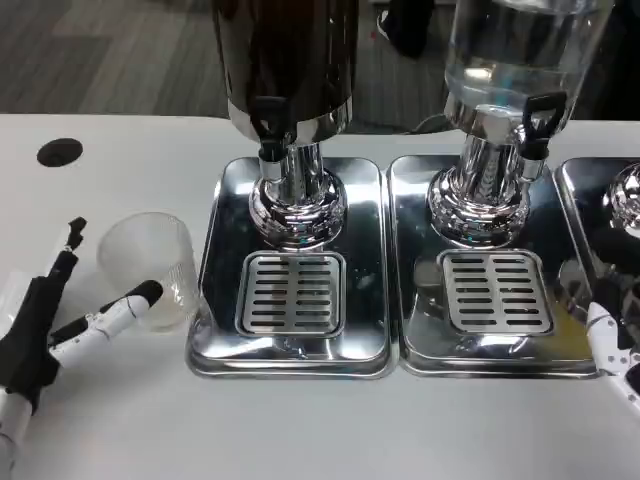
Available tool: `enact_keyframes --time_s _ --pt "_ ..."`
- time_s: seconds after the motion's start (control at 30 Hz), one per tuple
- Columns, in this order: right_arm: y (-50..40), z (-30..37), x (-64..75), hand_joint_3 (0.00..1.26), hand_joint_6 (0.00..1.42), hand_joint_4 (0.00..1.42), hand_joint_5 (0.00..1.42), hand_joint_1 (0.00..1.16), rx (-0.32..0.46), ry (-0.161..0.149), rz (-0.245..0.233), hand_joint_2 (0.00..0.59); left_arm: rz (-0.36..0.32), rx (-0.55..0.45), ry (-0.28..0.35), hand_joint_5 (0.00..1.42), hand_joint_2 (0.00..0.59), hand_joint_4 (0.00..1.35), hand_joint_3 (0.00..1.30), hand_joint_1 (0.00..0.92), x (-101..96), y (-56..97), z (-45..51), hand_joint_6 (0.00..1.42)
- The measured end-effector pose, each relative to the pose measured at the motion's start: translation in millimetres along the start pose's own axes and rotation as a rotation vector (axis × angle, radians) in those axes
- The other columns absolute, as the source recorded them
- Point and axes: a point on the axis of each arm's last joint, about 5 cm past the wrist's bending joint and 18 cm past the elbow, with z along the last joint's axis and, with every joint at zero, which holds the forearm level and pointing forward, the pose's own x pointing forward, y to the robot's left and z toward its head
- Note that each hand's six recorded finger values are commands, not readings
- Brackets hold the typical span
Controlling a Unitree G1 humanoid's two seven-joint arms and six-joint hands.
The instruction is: Grasp the cup under the faucet to collect the drink, then remove the cup.
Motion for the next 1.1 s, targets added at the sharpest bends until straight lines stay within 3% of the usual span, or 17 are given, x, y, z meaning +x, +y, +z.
enact_keyframes --time_s 0.47,1.1 --pt "-0.5 0.3 4.8 0.41 0.39 0.39 0.34 0.73 0.016 -0.016 -0.015 0.452 -0.041 0.058 -0.022 0.06 0.077 0.00 0.00 0.371 9.5 -6.3 7.1 0.08" --pt "2.1 3.4 9.2 0.41 0.39 0.39 0.34 0.73 0.029 -0.046 -0.019 0.452 -0.040 0.072 -0.027 0.08 0.097 0.00 0.00 0.341 9.8 -6.0 7.6 0.09"
